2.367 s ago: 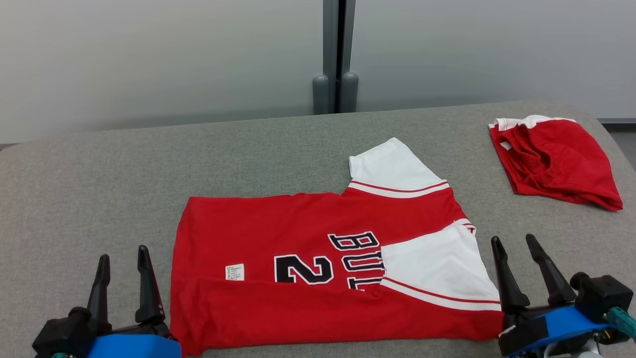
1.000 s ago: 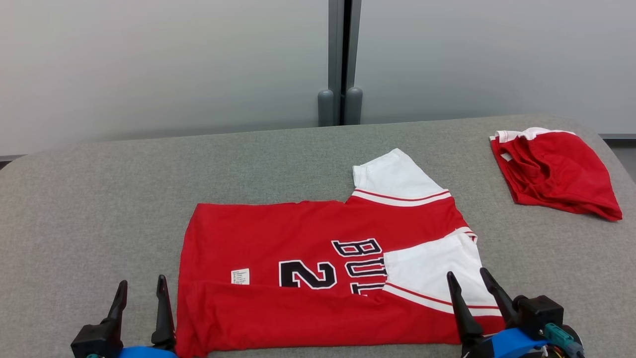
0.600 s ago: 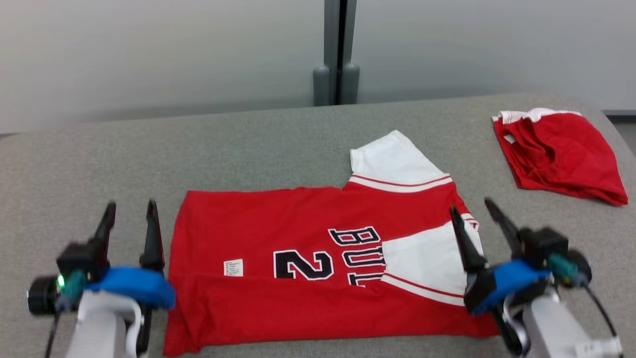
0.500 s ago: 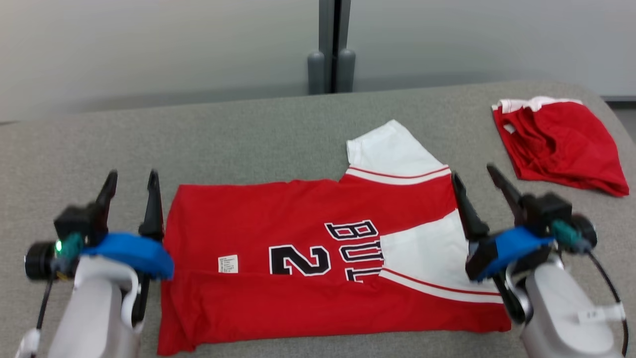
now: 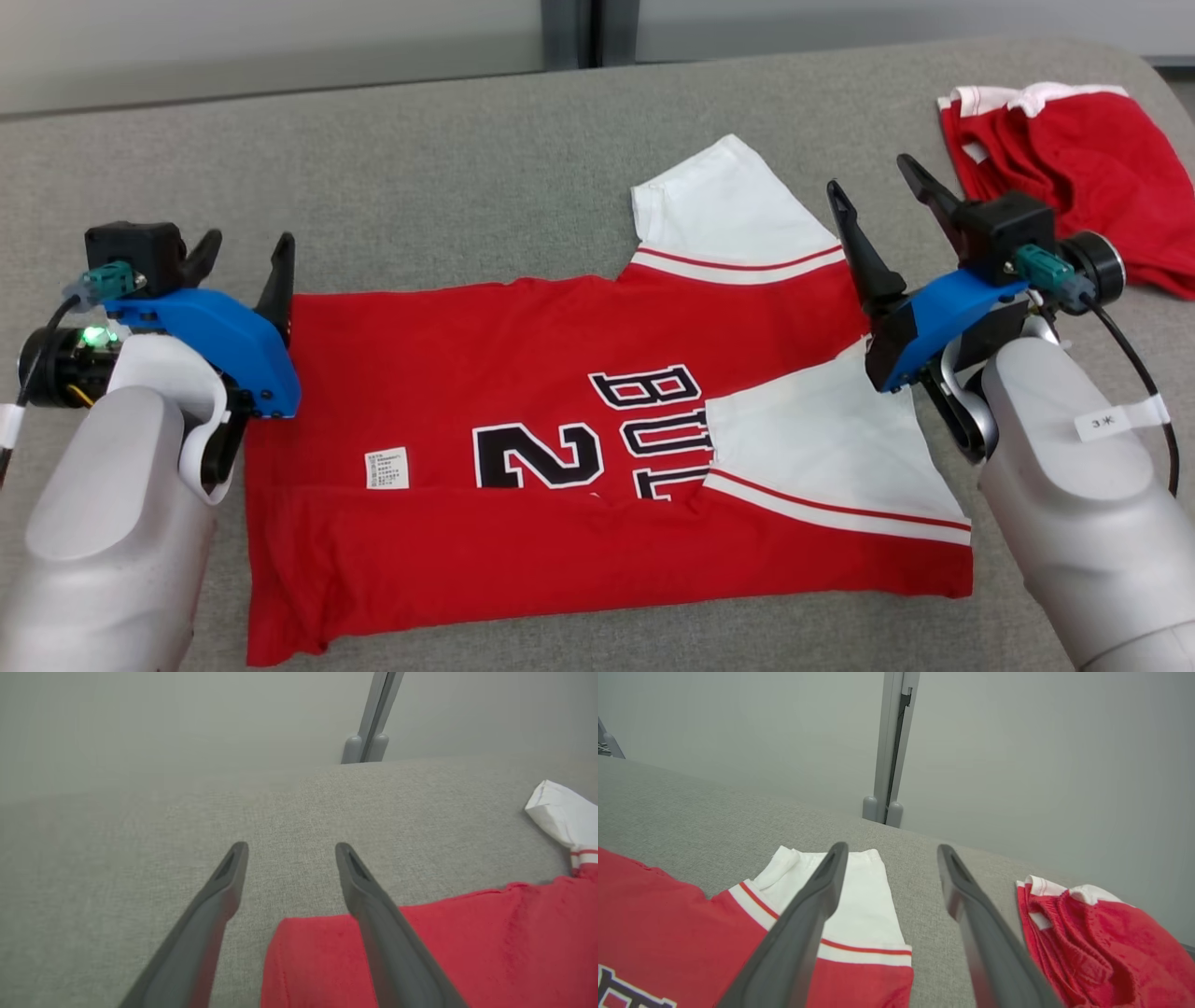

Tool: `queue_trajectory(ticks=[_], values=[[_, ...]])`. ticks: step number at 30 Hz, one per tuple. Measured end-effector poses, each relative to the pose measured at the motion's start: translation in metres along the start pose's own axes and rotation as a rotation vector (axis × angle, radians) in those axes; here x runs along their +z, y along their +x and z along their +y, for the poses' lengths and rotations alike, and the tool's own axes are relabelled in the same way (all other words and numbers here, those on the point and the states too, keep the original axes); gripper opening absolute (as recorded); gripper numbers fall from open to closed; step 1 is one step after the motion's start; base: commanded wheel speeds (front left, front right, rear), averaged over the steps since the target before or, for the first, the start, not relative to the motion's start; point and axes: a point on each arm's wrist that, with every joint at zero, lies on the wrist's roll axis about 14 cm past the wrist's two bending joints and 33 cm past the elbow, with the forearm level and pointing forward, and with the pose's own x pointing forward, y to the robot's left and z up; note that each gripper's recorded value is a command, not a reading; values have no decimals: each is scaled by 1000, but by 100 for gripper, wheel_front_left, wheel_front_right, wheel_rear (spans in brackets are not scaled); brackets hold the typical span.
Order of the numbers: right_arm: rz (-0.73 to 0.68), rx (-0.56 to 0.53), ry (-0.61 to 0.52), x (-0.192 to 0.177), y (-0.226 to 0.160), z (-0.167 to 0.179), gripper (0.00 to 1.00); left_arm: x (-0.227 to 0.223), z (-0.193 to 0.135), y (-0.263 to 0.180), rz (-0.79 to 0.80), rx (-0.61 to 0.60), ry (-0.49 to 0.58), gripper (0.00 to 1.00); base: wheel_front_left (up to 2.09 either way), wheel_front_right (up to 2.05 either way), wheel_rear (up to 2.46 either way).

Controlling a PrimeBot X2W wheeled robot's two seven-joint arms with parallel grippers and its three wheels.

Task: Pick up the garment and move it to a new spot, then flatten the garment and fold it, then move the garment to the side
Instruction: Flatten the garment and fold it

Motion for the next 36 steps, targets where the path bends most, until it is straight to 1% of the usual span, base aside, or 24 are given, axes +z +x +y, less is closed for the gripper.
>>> queue_trajectory(ticks=[4,8,11,16,19,20,21,22,23,30,33,36], values=[[40,7,0,-15,8,-1,100,-27,-3,9,96,-17,-28,100,0,0,0],[66,11,12,-26,13,-1,100,-52,3,9,185,-5,-42,100,0,0,0],[80,15,15,-31,15,1,100,-56,7,10,198,1,-29,100,0,0,0],[93,17,18,-34,16,0,100,-69,-3,8,260,-14,-102,100,0,0,0],[93,21,16,-33,18,1,100,-70,-7,8,278,-28,-124,100,0,0,0],[96,21,18,-34,18,1,100,-71,-8,8,282,-30,-122,80,0,0,0],[98,22,15,-34,19,1,100,-71,-7,8,286,-30,-115,24,0,0,0],[98,22,14,-34,20,1,100,-71,-5,8,289,-28,-109,7,0,0,0],[99,22,15,-33,21,1,100,-71,-4,8,290,-25,-106,0,0,0,0],[103,14,8,-29,32,-6,100,-64,-5,7,228,-25,-105,0,0,0,0],[98,15,-2,-23,43,-9,100,-55,-4,7,179,-25,-101,0,0,0,0],[131,19,-24,-20,57,-13,100,-52,-4,6,146,-28,-99,0,0,0,0]])
